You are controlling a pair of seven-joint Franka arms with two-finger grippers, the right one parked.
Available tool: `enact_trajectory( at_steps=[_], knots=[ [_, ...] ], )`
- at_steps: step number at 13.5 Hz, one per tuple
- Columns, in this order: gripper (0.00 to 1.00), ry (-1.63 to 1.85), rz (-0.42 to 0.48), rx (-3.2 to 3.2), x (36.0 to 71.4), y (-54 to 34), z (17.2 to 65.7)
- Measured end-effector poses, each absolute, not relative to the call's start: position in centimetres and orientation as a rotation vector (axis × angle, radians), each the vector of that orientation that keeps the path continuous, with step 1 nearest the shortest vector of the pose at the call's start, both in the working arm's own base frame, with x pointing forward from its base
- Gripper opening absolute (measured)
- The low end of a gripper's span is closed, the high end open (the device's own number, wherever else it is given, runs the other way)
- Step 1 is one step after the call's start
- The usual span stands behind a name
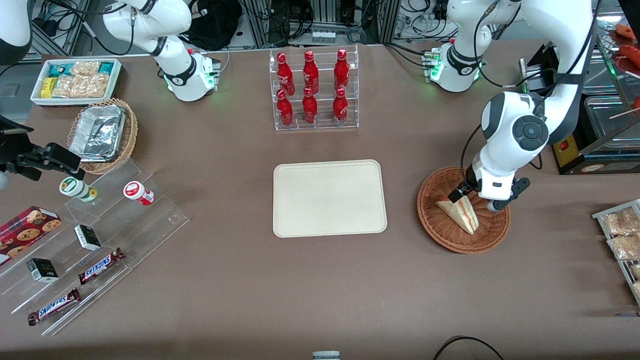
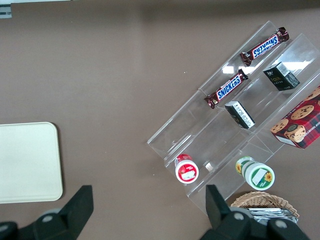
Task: Place sandwich from basket to tray
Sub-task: 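Lower the left gripper around the wrapped sandwich and close it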
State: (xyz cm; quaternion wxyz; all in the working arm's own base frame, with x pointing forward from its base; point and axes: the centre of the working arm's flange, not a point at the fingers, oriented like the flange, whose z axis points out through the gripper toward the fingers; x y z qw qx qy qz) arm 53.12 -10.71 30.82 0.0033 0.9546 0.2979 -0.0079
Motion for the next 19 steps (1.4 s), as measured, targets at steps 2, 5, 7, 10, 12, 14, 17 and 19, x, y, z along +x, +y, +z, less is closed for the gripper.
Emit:
enact_trajectory(
  at_steps=[2, 5, 7, 10, 12, 14, 17, 19],
  knots=[
    [1.0, 0.898, -0.036, 3.004, 53.2, -10.7, 30.2],
    [1.0, 0.885, -0.012, 2.999, 53.7, -10.8, 30.4],
    [1.0, 0.883, 0.003, 2.995, 54.1, -10.8, 30.7],
    [1.0, 0.881, 0.012, 2.986, 54.4, -10.9, 29.6],
    [1.0, 0.882, 0.001, 2.982, 54.5, -10.9, 28.2],
    [1.0, 0.883, -0.009, 2.98, 54.6, -10.8, 27.1],
    [0.96, 0.886, -0.014, 2.977, 54.8, -10.7, 26.3],
    [0.71, 0.889, -0.016, 2.977, 54.9, -10.7, 26.1]
  ],
)
